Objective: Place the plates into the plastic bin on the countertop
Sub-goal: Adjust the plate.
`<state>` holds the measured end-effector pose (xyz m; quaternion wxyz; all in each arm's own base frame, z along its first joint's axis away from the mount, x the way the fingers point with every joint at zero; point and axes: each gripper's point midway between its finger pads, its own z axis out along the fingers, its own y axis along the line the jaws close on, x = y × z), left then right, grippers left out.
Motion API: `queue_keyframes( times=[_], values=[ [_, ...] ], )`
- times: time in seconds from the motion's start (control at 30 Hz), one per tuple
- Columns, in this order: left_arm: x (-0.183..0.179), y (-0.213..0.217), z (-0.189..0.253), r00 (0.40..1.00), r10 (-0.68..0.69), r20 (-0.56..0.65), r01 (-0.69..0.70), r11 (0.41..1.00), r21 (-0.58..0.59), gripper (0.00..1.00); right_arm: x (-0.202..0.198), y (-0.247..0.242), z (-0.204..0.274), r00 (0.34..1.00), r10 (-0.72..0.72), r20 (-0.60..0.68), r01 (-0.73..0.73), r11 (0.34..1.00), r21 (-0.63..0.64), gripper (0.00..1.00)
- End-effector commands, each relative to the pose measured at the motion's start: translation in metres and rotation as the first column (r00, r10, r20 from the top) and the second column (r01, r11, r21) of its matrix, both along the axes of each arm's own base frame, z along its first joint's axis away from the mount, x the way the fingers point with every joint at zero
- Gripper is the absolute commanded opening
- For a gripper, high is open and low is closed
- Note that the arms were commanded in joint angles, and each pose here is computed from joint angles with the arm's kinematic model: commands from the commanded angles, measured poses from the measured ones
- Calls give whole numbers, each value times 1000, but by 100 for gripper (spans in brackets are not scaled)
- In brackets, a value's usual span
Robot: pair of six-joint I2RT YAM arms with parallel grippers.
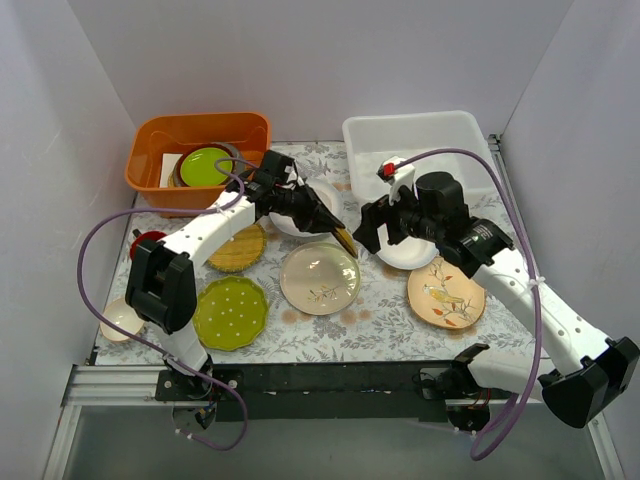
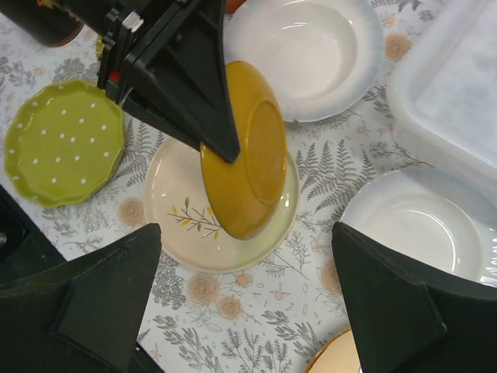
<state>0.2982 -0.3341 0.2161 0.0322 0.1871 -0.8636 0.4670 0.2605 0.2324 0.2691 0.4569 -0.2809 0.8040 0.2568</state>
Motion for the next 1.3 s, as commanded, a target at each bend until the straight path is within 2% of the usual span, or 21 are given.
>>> queue_keyframes(
  times=[0.0, 0.27, 0.43, 0.57, 0.83, 1.03, 1.13, 1.17, 1.23, 1.27],
  values=[
    [-6, -9, 51, 996, -52, -71, 33, 971, -236, 0, -7, 13, 11, 996, 89, 26, -90, 995, 34, 98],
    [6, -20, 87, 993, -62, -101, 18, 922, -388, 0, -4, 16, -4, 997, 63, 37, -63, 998, -15, 98],
    [2, -18, 96, 989, -32, -143, -32, 906, -422, 0, -3, 17, -28, 998, 4, 58, -1, 998, -64, 94],
    [-3, -17, 107, 989, -6, -146, -61, 889, -453, 0, 11, 3, -38, 979, -147, 144, 164, 981, -108, 92],
    [-15, -22, 102, 986, -19, -168, -59, 893, -447, 0, 17, -11, -40, 911, -323, 258, 362, 924, -125, 87],
    [-25, -27, 93, 982, -33, -184, -52, 896, -440, 0, 20, -16, -36, 877, -372, 305, 415, 905, -91, 72],
    [-30, -29, 91, 981, -38, -190, -51, 896, -442, 0, 21, -18, -36, 868, -384, 315, 430, 898, -92, 61],
    [-31, -29, 90, 981, -41, -192, -49, 895, -443, 0, 22, -18, -36, 868, -381, 319, 429, 898, -93, 52],
    [-33, -28, 89, 980, -40, -195, -52, 894, -445, 0, 22, -17, -36, 869, -378, 318, 426, 900, -96, 42],
    [-34, -28, 89, 980, -40, -195, -53, 892, -450, 0, 21, -17, -38, 870, -376, 318, 426, 899, -101, 31]
  ],
)
